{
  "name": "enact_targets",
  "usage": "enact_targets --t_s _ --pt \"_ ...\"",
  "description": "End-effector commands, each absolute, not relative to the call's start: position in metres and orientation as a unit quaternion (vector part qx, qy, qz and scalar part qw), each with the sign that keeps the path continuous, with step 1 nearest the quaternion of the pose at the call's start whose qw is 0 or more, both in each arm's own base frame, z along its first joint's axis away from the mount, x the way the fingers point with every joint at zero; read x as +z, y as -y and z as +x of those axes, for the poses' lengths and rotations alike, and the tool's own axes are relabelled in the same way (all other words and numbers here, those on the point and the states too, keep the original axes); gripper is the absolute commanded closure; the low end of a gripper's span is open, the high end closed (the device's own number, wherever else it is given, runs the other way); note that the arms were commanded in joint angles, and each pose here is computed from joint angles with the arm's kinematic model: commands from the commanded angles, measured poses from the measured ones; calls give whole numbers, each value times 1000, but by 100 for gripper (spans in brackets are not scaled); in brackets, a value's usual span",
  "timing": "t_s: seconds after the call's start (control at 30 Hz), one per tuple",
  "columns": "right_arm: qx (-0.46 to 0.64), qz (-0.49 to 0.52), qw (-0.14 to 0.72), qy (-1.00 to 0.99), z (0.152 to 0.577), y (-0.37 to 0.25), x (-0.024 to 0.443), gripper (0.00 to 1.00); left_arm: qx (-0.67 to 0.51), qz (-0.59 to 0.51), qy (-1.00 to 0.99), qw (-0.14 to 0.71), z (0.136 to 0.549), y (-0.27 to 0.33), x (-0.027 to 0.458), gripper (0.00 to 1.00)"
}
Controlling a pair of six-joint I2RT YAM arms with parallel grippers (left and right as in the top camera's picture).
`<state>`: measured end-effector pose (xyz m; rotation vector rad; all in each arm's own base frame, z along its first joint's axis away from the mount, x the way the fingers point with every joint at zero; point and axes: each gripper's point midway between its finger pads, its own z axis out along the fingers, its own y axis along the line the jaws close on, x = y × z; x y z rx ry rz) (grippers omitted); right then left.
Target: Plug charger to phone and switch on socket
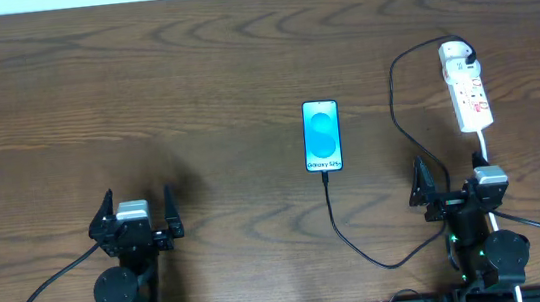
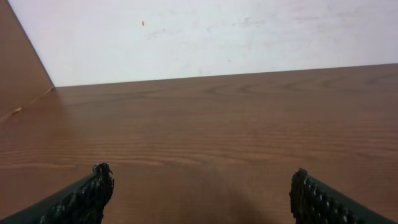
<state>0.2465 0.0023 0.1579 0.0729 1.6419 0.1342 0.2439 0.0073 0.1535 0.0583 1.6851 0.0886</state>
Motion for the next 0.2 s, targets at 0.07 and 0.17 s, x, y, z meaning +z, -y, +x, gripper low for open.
enact_targets --t_s 0.07,0.17 --pt "52 34 677 -733 247 0 156 1 38 37 -758 651 244 -5 138 7" --pt "52 34 677 -733 247 0 156 1 38 37 -757 651 244 -5 138 7"
